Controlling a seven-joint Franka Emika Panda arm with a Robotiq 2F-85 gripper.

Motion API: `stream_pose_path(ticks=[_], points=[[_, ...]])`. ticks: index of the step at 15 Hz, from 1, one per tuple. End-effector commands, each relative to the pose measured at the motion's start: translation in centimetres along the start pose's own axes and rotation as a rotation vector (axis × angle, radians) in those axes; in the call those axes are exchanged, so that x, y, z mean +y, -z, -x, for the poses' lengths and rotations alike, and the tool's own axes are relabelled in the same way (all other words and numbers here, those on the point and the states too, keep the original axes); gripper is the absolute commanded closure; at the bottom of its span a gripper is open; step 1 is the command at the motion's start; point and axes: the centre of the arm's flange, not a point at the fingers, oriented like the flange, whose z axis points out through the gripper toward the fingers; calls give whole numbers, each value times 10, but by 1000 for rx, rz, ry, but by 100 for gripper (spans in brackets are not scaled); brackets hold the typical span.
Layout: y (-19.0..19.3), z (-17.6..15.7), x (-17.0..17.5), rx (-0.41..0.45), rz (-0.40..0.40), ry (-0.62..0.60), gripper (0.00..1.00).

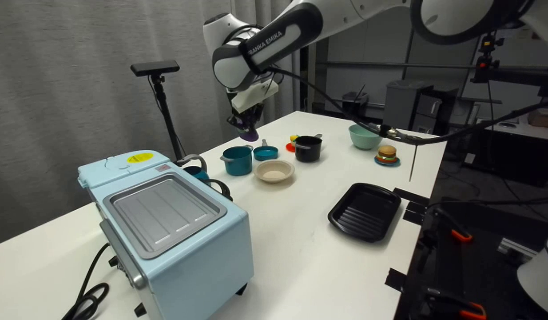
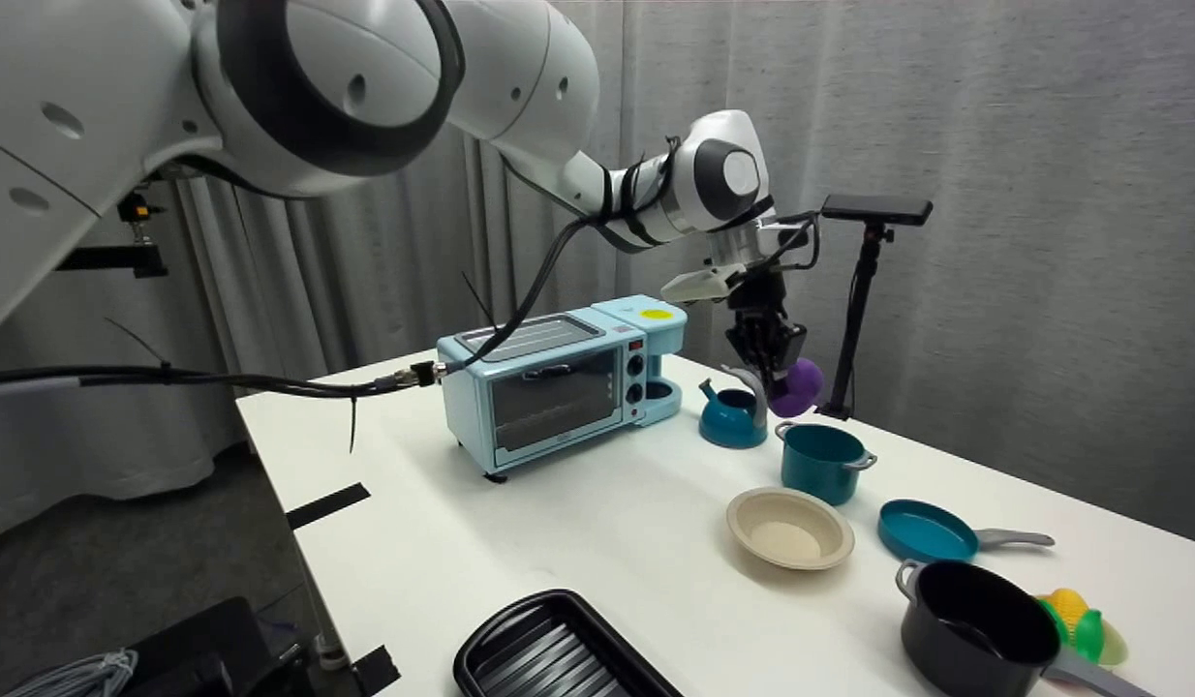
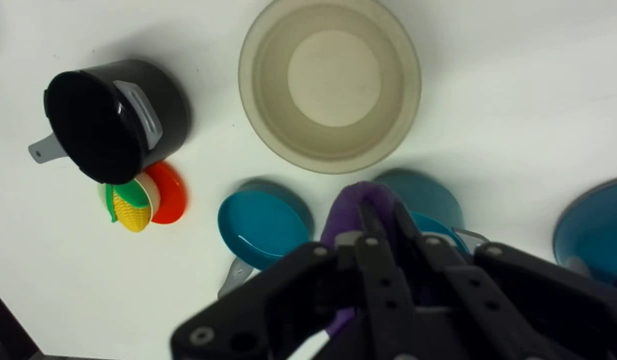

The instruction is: Pick up the eggplant from the bowl and put it on the table

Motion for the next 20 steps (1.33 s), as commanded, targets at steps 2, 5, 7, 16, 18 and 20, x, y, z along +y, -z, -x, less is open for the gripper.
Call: stream_pose_path(ticks=[2, 5, 7, 16, 18, 20], points=[[31, 80, 32, -43, -54, 162, 98], [30, 105, 43, -92, -82, 262, 98], [26, 125, 48, -121, -116, 347, 98], [-29, 211, 14, -300, -119, 605, 98], [-43, 219, 3, -319, -108, 615, 98], [-55, 225, -5, -326, -101, 631, 98]])
